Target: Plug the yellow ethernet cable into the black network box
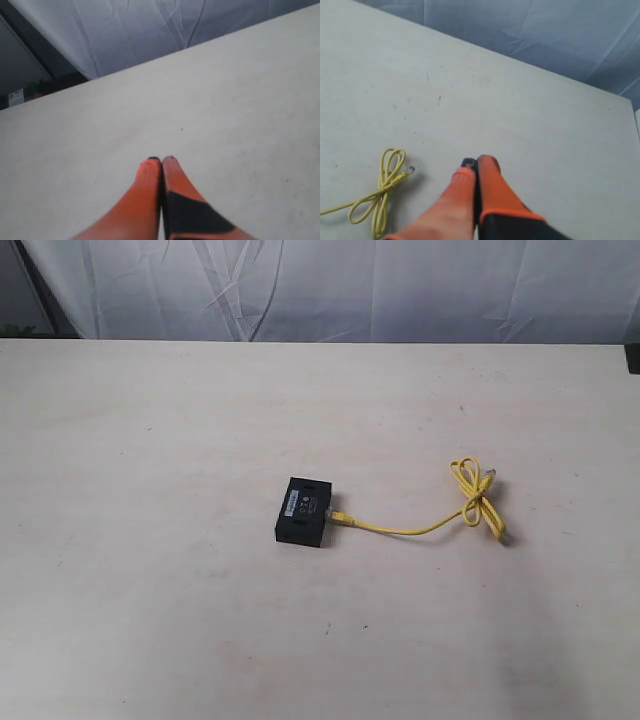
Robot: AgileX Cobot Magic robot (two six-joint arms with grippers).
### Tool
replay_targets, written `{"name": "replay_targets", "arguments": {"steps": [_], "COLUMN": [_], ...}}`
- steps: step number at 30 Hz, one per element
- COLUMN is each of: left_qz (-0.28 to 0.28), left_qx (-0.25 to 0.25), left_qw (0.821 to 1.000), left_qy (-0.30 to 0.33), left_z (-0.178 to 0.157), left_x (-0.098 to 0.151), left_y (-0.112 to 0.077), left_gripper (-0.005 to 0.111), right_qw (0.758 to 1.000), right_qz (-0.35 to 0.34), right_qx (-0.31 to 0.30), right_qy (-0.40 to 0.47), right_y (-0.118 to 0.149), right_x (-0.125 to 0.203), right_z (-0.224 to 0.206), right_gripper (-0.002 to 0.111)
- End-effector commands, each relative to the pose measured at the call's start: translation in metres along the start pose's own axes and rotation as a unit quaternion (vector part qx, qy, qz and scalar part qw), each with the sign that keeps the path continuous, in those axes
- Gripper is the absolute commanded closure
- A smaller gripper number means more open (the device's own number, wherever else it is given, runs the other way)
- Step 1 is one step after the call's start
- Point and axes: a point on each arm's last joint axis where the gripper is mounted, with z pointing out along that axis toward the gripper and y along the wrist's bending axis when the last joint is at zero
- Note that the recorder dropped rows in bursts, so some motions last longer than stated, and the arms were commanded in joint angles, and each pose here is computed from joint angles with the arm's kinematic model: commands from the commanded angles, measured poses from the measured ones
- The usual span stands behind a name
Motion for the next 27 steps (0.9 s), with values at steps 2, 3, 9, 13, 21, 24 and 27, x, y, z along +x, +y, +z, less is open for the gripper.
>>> {"name": "replay_targets", "arguments": {"steps": [2, 3, 9, 13, 21, 24, 27], "left_qz": [-0.016, -0.017, -0.033, -0.036, -0.041, -0.051, -0.053], "left_qx": [-0.004, -0.005, -0.006, -0.008, -0.017, -0.019, -0.022], "left_qw": [0.999, 0.998, 0.993, 0.99, 0.978, 0.971, 0.964], "left_qy": [-0.052, -0.061, -0.112, -0.136, -0.203, -0.235, -0.259], "left_z": [-0.019, -0.022, -0.034, -0.037, -0.052, -0.064, -0.072], "left_x": [0.015, 0.018, 0.034, 0.046, 0.066, 0.076, 0.082], "left_y": [-0.004, -0.004, -0.009, -0.011, -0.015, -0.018, -0.019], "left_gripper": [0.107, 0.107, 0.107, 0.107, 0.107, 0.107, 0.107], "right_qw": [0.997, 0.996, 0.989, 0.984, 0.971, 0.96, 0.953], "right_qz": [0.011, 0.011, 0.011, 0.011, 0.025, 0.035, 0.036], "right_qx": [0.026, 0.029, 0.048, 0.058, 0.069, 0.078, 0.084], "right_qy": [-0.072, -0.082, -0.14, -0.17, -0.227, -0.265, -0.29], "right_y": [0.002, 0.002, 0.007, 0.011, 0.018, 0.022, 0.025], "right_x": [0.009, 0.012, 0.029, 0.041, 0.063, 0.077, 0.088], "right_z": [-0.027, -0.032, -0.049, -0.056, -0.073, -0.081, -0.089], "right_gripper": [0.109, 0.109, 0.109, 0.109, 0.109, 0.109, 0.109]}}
